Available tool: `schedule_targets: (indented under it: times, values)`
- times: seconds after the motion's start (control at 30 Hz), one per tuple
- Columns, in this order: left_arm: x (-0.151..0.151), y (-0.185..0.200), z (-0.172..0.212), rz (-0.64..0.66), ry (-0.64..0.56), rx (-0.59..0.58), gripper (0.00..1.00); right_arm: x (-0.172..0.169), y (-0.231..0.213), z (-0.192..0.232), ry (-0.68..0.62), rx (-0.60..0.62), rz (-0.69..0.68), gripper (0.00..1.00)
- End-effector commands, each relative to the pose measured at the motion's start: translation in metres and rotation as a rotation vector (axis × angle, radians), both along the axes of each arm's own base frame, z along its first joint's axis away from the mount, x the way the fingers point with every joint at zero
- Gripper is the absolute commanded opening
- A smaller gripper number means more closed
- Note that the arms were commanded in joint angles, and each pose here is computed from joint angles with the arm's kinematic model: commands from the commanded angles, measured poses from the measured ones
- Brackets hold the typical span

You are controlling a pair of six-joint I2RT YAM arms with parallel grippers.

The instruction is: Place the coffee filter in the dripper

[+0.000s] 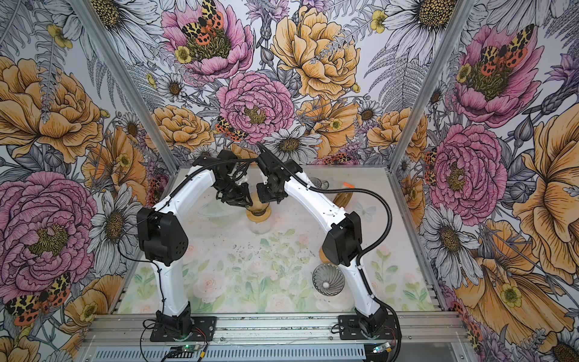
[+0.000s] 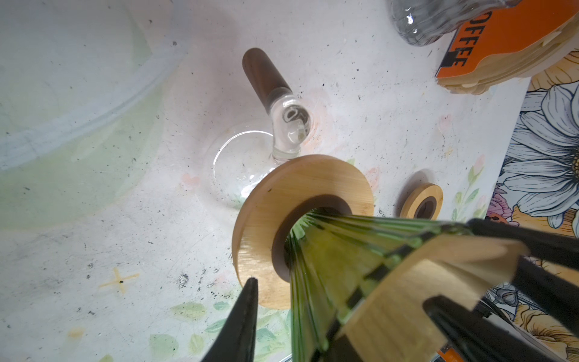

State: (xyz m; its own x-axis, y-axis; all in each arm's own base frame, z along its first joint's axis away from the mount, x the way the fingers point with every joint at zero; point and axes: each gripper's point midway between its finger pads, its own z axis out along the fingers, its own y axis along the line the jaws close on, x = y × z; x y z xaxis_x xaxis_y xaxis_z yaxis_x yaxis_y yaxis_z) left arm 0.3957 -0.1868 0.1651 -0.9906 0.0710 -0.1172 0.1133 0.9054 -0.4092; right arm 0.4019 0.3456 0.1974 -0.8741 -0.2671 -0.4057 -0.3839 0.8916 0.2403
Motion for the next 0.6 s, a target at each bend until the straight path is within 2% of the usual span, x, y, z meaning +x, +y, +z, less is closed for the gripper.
schedule_targets:
  times: [0.0,0.33,0.57]
  values:
    - [0.009,0.003,0.006,0.007,-0.035,0.000,0.28,0.004,-0.003,-0.017,0.017,-0.038,-0.016,0.40]
    - [0.008,0.005,0.005,0.009,-0.033,0.000,0.28,0.010,-0.020,-0.040,0.060,-0.086,-0.093,0.40]
    - [0.009,0.005,0.005,0.012,-0.031,0.001,0.28,0.003,-0.012,-0.047,0.106,-0.060,-0.057,0.40]
